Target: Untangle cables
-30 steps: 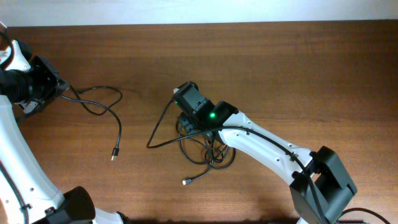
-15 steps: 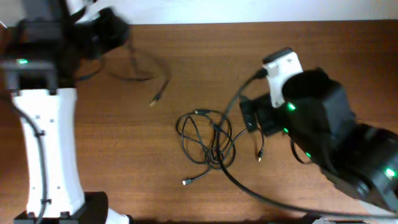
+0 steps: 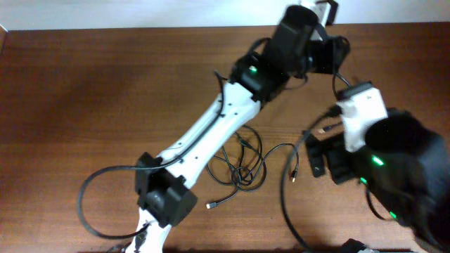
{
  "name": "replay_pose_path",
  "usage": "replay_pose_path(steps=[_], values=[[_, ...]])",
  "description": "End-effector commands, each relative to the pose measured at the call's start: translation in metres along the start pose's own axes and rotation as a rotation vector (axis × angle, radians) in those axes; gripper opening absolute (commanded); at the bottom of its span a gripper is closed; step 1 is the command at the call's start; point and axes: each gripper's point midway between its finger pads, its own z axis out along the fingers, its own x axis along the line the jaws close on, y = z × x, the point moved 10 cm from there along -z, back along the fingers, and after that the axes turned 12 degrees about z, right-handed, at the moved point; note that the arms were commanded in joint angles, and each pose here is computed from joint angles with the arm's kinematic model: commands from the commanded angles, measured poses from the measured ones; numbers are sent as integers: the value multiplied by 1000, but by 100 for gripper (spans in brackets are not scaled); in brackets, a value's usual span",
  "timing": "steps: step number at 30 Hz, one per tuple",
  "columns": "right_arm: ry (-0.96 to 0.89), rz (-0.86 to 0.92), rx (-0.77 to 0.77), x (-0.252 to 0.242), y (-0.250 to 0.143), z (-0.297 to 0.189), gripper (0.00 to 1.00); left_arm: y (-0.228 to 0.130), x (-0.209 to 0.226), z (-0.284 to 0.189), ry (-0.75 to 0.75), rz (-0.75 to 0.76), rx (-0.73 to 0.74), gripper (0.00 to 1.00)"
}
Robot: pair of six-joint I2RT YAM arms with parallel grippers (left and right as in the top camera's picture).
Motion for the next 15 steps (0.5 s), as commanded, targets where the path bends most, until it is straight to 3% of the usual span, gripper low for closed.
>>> replay_pose_path(steps=[1,2,3,8,10,12,15], values=[[-11,26,-44,-10,-3,-17,99,-14,-14,17,-63,-4,29,47],[-13,25,-40,-11,-5,-18,99,-14,-14,17,-63,-3,29,80],[-15,22,-33,-12,-6,-19,99,-13,-13,16,-63,-10,28,99],[-39,19,-31,-14,-7,-19,99,-1,0,1,-59,6,38,99],[-131,50,-60,-20,-6,-19,99,13,13,-28,91,36,40,99],[-147,50,-64,-20,-4,-17,99,35,28,-84,373,59,30,99],[-172,58,-47,-13,2,-1,99,55,34,-159,588,16,3,99]])
